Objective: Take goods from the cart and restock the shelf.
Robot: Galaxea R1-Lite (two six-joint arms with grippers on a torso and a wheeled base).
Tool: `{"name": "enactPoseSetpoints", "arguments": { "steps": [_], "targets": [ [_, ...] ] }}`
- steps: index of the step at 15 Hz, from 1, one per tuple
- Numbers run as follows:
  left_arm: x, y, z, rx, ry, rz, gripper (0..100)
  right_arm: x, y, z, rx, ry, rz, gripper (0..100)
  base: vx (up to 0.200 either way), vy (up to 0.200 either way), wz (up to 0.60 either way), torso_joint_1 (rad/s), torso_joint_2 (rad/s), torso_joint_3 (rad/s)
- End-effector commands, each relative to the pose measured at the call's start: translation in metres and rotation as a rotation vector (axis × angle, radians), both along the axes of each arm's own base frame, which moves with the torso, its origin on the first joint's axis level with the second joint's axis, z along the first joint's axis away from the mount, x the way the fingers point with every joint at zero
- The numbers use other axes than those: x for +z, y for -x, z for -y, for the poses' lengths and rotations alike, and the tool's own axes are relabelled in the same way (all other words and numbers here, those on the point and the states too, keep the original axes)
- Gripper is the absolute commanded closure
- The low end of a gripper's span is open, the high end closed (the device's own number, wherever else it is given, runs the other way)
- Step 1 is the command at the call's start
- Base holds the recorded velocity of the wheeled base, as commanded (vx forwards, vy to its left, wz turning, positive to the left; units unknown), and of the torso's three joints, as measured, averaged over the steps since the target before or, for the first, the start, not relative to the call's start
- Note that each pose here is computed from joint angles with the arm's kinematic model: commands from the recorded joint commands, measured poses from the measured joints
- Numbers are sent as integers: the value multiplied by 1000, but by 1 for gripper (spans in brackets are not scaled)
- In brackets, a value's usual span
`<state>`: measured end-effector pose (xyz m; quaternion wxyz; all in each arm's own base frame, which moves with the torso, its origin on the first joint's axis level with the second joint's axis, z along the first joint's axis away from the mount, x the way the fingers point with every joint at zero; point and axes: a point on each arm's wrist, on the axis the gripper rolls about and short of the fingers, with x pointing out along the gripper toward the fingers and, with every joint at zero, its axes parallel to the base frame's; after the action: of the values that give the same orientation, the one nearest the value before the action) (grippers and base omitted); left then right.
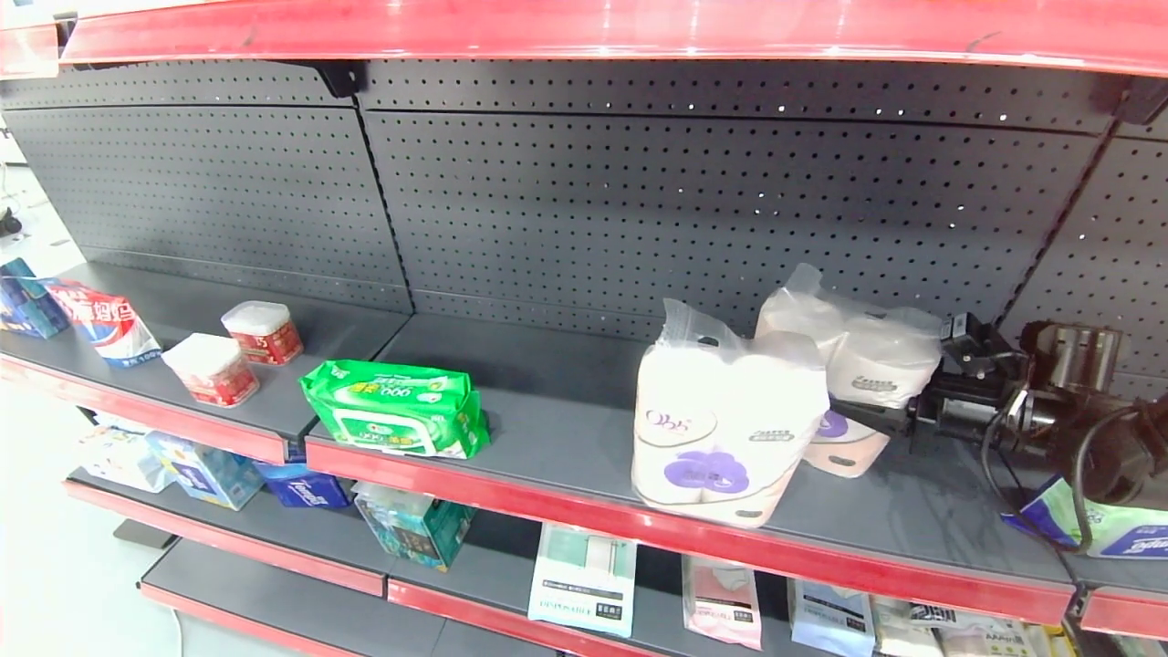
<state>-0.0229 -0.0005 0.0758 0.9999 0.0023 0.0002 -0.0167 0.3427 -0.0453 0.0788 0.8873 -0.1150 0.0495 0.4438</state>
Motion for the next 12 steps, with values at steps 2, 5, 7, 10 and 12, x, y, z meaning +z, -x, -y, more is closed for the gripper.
{"name": "enactPoseSetpoints", "arguments": {
  "steps": [2,5,7,10,12],
  "targets": [
    [0,0,0,0,0,0,0,-7,-7,-10,64,-10,-2,100,0,0,0,0,0,0],
    [0,0,0,0,0,0,0,-9,-22,-25,119,-5,27,100,0,0,0,0,0,0],
    [0,0,0,0,0,0,0,-8,-33,-32,140,-1,50,100,0,0,0,0,0,0],
    [0,0,0,0,0,0,0,-9,-45,-35,150,-5,61,100,0,0,0,0,0,0],
    [0,0,0,0,0,0,0,-8,-51,-35,183,-20,70,100,0,0,0,0,0,0]
  ]
}}
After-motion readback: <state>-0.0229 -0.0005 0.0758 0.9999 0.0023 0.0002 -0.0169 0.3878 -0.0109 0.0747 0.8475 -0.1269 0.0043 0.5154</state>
